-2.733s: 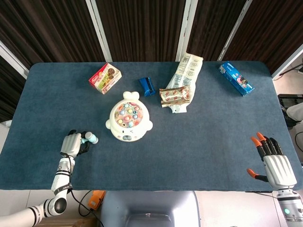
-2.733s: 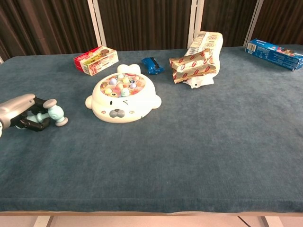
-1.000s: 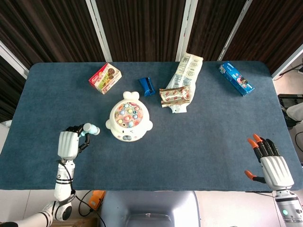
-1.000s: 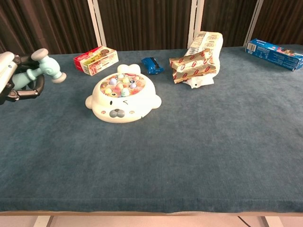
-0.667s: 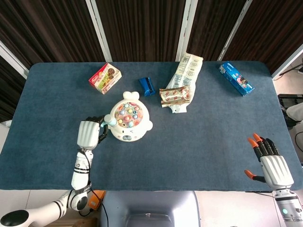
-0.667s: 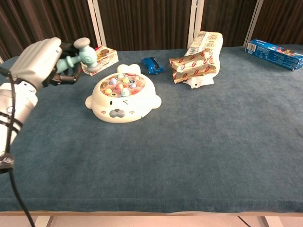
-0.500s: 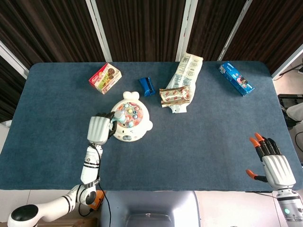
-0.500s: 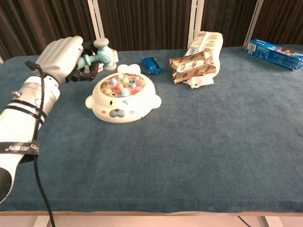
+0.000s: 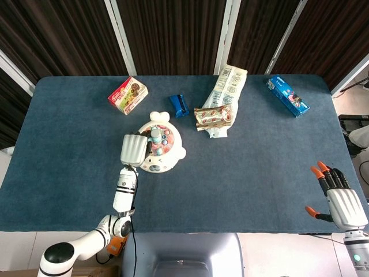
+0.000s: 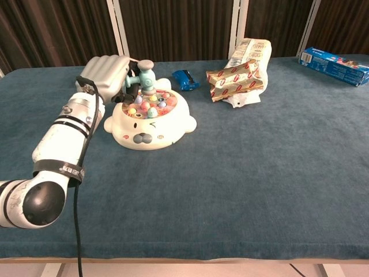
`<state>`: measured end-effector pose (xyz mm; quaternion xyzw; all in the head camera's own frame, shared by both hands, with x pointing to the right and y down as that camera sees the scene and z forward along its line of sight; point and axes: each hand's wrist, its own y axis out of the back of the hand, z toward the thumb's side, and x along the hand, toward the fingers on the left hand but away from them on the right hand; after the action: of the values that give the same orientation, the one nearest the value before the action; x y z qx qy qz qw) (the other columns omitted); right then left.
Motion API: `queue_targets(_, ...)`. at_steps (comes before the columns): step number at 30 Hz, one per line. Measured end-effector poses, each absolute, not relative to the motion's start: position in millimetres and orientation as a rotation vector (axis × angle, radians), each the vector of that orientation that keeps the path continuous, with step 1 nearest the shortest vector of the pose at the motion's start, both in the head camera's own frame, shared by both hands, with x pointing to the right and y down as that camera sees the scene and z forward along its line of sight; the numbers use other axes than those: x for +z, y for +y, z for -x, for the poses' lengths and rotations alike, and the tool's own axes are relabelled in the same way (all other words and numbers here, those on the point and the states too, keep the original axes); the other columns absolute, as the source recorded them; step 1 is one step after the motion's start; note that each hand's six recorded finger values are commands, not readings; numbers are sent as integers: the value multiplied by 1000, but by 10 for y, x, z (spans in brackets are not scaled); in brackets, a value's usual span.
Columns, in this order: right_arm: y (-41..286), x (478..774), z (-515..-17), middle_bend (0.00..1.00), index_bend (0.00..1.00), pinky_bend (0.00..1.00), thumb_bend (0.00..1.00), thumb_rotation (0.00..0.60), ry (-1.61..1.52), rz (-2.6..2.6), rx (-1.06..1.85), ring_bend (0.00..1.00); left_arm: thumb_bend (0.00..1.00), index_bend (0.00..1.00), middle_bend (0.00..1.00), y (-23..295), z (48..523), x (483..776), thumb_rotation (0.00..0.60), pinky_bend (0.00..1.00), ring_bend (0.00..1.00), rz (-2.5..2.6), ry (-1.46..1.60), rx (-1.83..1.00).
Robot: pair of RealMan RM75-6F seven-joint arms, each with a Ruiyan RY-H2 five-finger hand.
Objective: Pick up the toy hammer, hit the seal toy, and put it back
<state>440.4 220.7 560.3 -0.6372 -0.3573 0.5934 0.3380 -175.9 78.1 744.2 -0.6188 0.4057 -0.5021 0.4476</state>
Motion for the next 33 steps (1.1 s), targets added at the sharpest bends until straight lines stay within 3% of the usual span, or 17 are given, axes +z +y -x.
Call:
queue_targets(22,2217,5583,-4441,0,0,0,241,600,-941,1655,1554,0,828,608,823,830,1794,7688,600,1000,1000,1547,931,-1322)
queue_targets(33,2221,5584,-4439,0,0,0,241,600,-937,1654,1554,0,827,608,823,713,1799,7596,600,1000,1000,1564,1006,-1295)
